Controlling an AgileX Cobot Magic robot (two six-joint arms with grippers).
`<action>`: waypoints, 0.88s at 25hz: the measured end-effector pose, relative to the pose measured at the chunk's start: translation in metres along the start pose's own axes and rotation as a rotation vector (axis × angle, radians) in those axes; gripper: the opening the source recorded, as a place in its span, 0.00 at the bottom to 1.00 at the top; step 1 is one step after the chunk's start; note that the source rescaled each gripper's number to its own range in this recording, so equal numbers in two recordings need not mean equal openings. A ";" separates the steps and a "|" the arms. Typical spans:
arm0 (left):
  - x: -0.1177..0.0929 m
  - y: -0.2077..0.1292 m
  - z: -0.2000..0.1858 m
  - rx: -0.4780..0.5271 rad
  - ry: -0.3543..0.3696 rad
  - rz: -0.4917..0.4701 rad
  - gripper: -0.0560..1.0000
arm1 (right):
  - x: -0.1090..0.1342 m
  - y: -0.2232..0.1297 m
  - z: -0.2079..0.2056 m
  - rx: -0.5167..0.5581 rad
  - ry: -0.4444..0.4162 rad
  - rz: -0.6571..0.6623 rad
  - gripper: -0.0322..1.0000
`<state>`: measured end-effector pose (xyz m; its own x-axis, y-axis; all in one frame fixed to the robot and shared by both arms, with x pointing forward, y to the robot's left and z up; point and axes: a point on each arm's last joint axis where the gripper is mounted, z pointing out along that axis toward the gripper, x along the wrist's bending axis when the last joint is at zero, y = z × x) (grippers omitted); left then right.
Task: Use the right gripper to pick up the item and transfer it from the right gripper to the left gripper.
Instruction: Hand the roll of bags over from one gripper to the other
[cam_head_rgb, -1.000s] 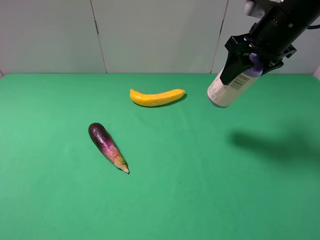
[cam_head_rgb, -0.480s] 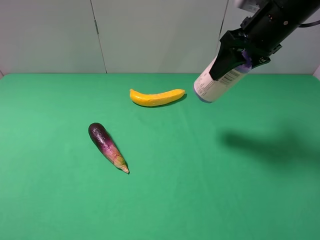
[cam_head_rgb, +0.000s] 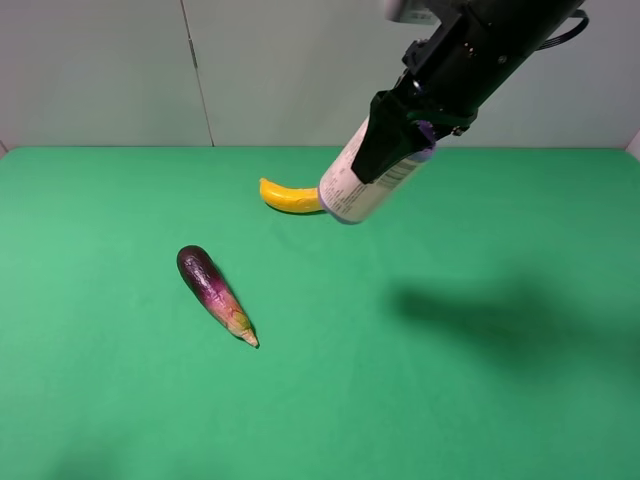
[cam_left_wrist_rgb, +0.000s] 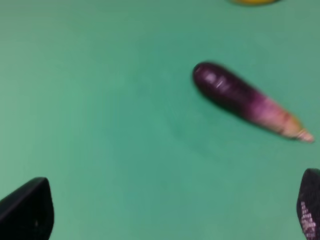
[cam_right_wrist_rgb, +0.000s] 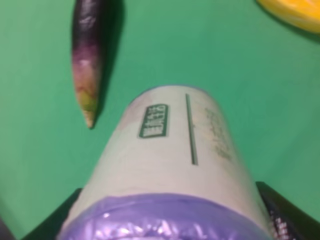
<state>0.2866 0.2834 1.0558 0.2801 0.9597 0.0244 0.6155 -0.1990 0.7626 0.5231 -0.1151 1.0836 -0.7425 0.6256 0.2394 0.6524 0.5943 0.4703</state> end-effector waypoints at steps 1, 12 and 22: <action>-0.001 0.005 0.004 -0.013 -0.026 0.008 0.92 | 0.003 0.000 0.001 0.002 0.005 -0.014 0.03; -0.009 0.033 0.043 -0.013 -0.277 0.202 0.92 | 0.027 0.020 -0.014 -0.037 0.036 -0.141 0.03; -0.022 0.044 0.076 0.000 -0.429 0.358 0.92 | 0.037 0.027 -0.033 -0.032 0.085 -0.218 0.03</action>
<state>0.3633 0.2383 1.0403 0.7465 0.6652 0.0162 0.4270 -0.4976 0.7550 0.5079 -0.0923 1.1329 -0.8763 0.4385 0.1995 0.4711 0.6933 0.5454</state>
